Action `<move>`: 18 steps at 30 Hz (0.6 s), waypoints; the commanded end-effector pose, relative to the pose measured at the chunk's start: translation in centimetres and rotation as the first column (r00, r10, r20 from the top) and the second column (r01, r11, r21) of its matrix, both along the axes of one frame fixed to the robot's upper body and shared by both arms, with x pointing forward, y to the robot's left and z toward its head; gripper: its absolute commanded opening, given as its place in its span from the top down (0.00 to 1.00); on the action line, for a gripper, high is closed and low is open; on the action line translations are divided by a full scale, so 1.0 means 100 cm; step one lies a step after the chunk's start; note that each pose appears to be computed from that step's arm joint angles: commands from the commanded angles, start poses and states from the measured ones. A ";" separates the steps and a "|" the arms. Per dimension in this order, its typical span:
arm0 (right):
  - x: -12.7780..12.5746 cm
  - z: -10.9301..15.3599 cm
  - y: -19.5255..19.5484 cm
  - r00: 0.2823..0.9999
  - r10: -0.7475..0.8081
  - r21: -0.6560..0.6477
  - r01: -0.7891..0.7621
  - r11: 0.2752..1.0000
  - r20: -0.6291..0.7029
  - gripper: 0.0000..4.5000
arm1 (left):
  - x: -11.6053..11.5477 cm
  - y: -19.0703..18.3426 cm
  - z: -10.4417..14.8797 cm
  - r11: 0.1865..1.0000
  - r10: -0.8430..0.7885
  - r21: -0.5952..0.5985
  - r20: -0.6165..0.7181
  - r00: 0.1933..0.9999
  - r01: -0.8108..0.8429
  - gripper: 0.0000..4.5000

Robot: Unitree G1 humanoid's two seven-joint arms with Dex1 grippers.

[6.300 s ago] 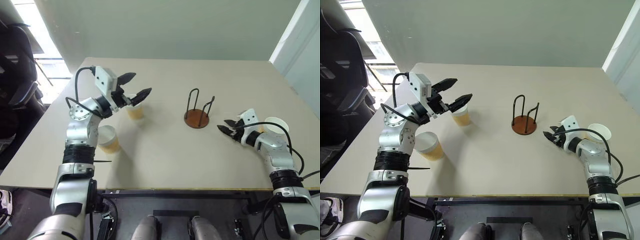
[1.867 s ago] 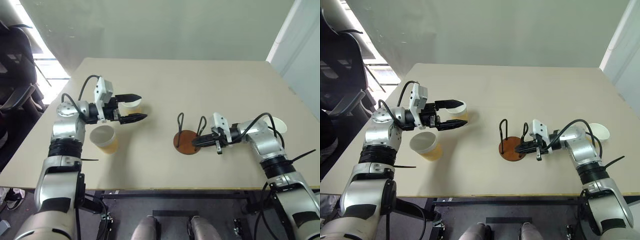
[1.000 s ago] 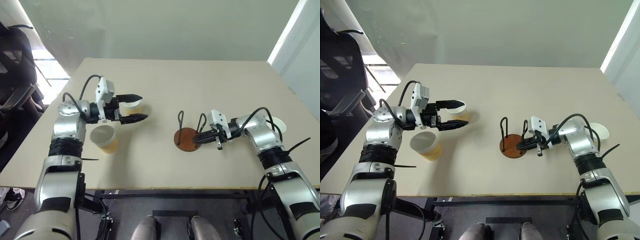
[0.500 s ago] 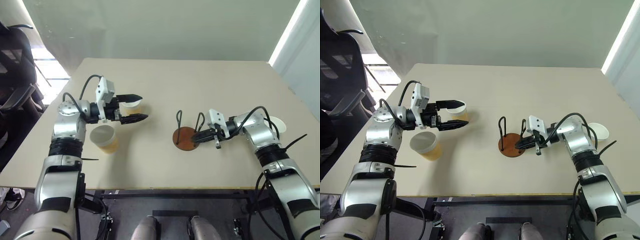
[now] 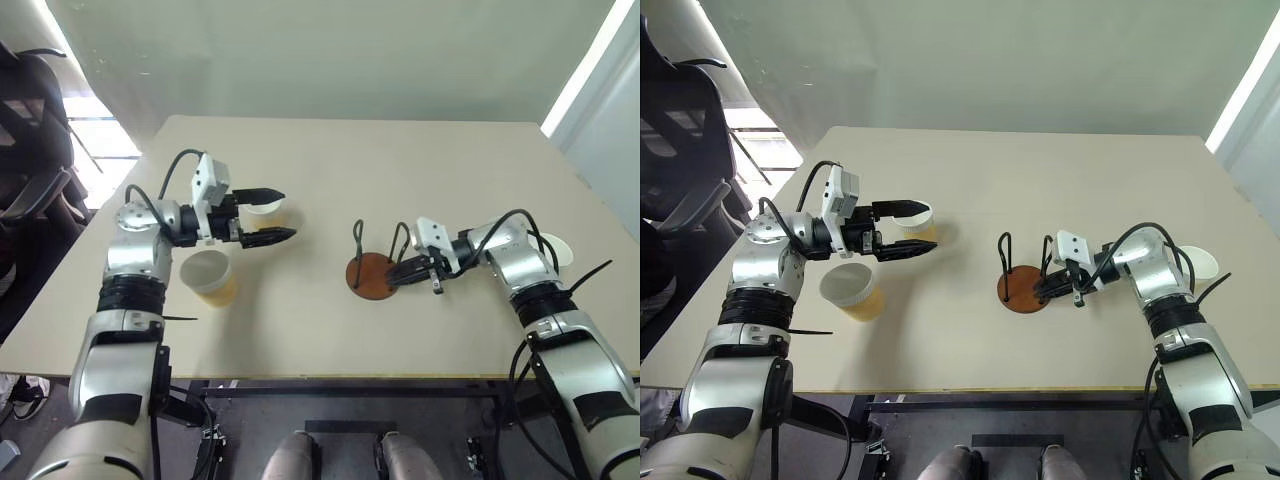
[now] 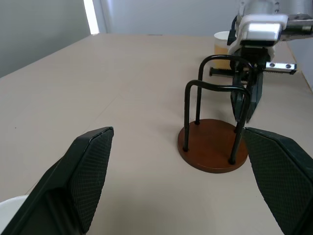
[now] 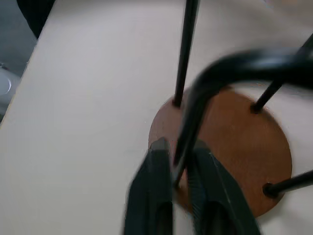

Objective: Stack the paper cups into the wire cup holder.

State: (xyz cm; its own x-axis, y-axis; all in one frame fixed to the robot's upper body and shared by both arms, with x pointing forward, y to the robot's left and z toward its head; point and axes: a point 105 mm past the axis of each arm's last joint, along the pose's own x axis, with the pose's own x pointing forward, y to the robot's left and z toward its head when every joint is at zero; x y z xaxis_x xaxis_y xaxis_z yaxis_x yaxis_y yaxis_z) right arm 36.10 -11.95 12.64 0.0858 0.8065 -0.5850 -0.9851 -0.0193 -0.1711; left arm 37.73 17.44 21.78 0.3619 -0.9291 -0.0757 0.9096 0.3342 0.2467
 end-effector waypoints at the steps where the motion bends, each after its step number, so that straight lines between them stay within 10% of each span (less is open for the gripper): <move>1: 0.001 0.004 0.000 1.000 0.003 -0.009 -0.003 1.000 0.029 0.61 | 0.001 0.001 0.015 1.000 0.001 0.007 0.046 0.999 -0.001 0.00; 3: 0.001 0.005 -0.001 0.999 0.005 -0.008 -0.004 1.000 0.037 0.47 | 0.001 0.001 0.015 1.000 0.000 0.004 0.045 0.999 -0.001 0.00; 18: 0.007 0.027 -0.033 0.995 -0.073 -0.043 0.076 0.996 0.075 0.47 | -0.014 -0.005 0.008 0.976 -0.173 0.131 -0.027 0.985 0.175 0.00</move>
State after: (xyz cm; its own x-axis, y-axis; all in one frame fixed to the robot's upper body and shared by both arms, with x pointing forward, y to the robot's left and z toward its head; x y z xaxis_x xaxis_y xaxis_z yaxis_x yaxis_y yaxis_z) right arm 36.52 -15.21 13.54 0.1635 0.7568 -0.6328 -0.9796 0.0486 -0.1950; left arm 36.79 16.86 21.42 0.2339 -0.9552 -0.1813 0.9543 0.1899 0.2308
